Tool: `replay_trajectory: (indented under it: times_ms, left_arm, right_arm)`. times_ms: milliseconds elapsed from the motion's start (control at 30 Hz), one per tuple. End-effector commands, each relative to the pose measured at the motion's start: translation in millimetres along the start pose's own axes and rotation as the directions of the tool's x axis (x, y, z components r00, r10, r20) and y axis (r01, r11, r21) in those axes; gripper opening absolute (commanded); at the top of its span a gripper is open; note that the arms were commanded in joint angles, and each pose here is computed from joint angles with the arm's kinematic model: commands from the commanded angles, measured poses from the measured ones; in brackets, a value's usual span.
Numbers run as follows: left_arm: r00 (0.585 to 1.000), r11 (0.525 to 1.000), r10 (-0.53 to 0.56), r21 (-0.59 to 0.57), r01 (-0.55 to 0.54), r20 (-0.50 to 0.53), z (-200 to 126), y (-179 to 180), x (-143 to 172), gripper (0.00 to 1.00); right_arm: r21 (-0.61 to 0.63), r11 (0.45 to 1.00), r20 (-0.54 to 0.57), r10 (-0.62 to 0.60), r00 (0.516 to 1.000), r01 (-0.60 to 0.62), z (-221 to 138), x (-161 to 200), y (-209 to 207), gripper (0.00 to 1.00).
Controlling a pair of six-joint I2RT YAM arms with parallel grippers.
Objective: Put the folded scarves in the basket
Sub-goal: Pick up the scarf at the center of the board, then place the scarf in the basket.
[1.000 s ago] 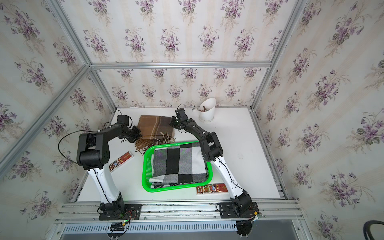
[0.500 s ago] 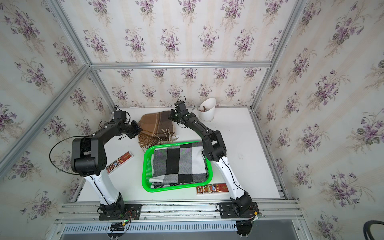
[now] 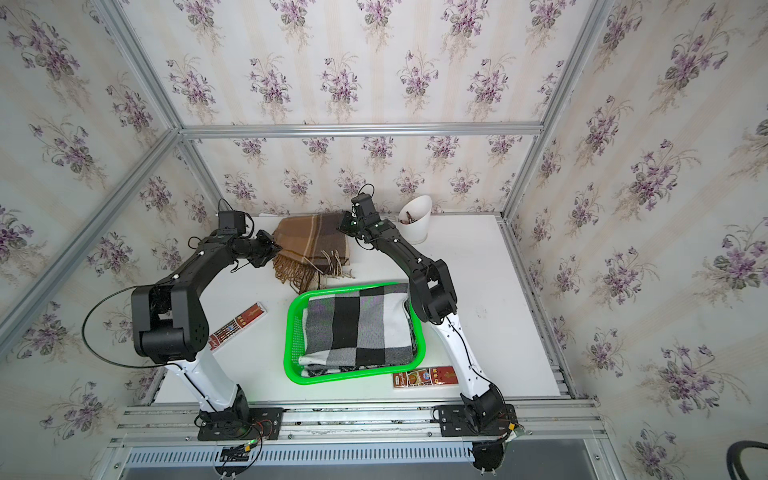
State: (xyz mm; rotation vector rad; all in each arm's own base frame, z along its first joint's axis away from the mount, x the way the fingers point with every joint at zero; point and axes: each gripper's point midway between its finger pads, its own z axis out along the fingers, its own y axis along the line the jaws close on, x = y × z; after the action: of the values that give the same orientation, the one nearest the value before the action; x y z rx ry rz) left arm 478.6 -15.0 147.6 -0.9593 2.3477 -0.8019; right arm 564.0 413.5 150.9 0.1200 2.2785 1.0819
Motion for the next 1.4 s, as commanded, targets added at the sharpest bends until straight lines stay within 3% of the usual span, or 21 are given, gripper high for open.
replay_trajectory:
  times_ms: [0, 367, 500, 800, 1033, 1367]
  left_arm:
    - [1.0, 1.0, 0.01, 0.026, -0.01, 0.009, -14, -15, -1, 0.0]
    - [0.996, 0.989, 0.083, 0.118, -0.086, 0.03, -77, -82, 17, 0.0]
    - [0.991, 0.98, 0.126, 0.152, -0.131, 0.042, -102, -104, 39, 0.0]
    - [0.985, 0.96, 0.171, 0.221, -0.17, 0.014, -155, -128, 104, 0.0]
    - [0.98, 0.951, 0.195, 0.254, -0.179, -0.039, -179, -125, 163, 0.0]
    - [0.973, 0.955, 0.204, 0.24, -0.172, -0.113, -186, -91, 228, 0.0]
  right_arm:
    - [-0.045, 0.999, 0.042, -0.028, 0.999, 0.029, -22, -19, 29, 0.0]
    - [-0.076, 0.99, 0.046, -0.116, 0.992, 0.119, -78, -31, 77, 0.0]
    - [-0.061, 0.981, 0.042, -0.184, 0.982, 0.186, -108, -23, 91, 0.0]
    - [-0.046, 0.975, 0.011, -0.217, 0.976, 0.217, -181, 5, 94, 0.0]
    - [-0.006, 0.971, -0.019, -0.237, 0.971, 0.237, -238, 31, 84, 0.0]
    - [0.048, 0.978, -0.087, -0.2, 0.976, 0.205, -281, 80, 50, 0.0]
